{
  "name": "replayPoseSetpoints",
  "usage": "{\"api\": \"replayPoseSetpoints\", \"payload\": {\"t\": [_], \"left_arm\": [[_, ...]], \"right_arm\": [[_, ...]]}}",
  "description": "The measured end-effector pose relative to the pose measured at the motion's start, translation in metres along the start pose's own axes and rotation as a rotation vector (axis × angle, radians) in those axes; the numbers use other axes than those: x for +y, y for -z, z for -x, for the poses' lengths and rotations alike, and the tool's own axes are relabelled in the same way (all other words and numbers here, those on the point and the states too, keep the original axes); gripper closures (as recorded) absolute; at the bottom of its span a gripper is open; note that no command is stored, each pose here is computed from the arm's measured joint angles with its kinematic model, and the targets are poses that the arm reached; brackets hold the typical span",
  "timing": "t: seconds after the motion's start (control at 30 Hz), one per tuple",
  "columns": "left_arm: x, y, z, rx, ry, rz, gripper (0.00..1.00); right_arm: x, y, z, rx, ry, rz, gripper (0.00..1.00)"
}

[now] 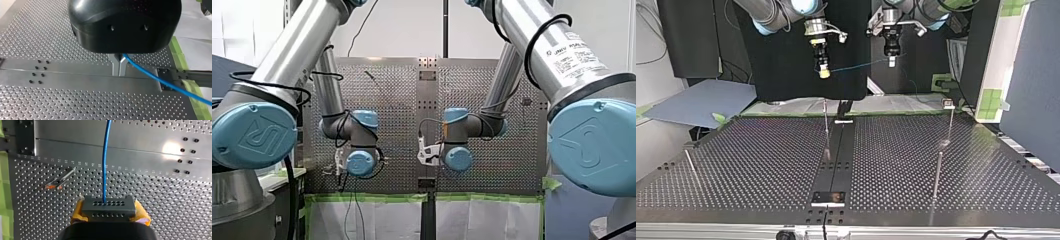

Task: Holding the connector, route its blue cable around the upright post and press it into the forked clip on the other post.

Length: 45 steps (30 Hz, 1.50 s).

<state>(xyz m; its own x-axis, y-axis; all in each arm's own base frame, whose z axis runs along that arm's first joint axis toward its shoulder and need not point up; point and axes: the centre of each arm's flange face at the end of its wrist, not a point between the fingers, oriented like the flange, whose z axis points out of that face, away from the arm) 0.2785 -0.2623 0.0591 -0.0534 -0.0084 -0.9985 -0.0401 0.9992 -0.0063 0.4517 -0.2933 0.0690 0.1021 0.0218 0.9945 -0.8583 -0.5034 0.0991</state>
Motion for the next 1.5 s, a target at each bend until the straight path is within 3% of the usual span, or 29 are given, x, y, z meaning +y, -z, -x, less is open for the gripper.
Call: {"api": "replayPoseSetpoints", "payload": {"t": [0.23,0.43,0.6,0.93,1.13,1.33,1.5], "left_arm": [[-0.011,0.010,0.019,-0.012,0.004,0.000,1.00],[-0.010,0.012,0.035,-0.015,0.008,0.019,1.00],[-0.011,0.004,0.055,-0.035,0.022,0.048,1.00],[-0.018,-0.022,0.107,-0.101,0.074,0.115,1.00],[-0.012,-0.029,0.131,-0.121,0.095,0.172,1.00],[-0.005,-0.035,0.157,-0.146,0.133,0.229,1.00],[-0.006,-0.041,0.187,-0.177,0.165,0.241,1.00]], "right_arm": [[0.000,-0.001,-0.020,0.001,-0.050,-0.002,0.73],[0.000,-0.003,-0.042,0.012,-0.099,-0.035,0.73],[0.000,-0.014,-0.073,0.047,-0.140,-0.066,0.73],[0.000,-0.032,-0.137,0.123,-0.163,-0.092,0.73],[0.005,-0.041,-0.182,0.173,-0.172,-0.093,0.73],[0.009,-0.046,-0.226,0.221,-0.176,-0.106,0.73],[0.013,-0.049,-0.261,0.256,-0.174,-0.117,0.73]]}}
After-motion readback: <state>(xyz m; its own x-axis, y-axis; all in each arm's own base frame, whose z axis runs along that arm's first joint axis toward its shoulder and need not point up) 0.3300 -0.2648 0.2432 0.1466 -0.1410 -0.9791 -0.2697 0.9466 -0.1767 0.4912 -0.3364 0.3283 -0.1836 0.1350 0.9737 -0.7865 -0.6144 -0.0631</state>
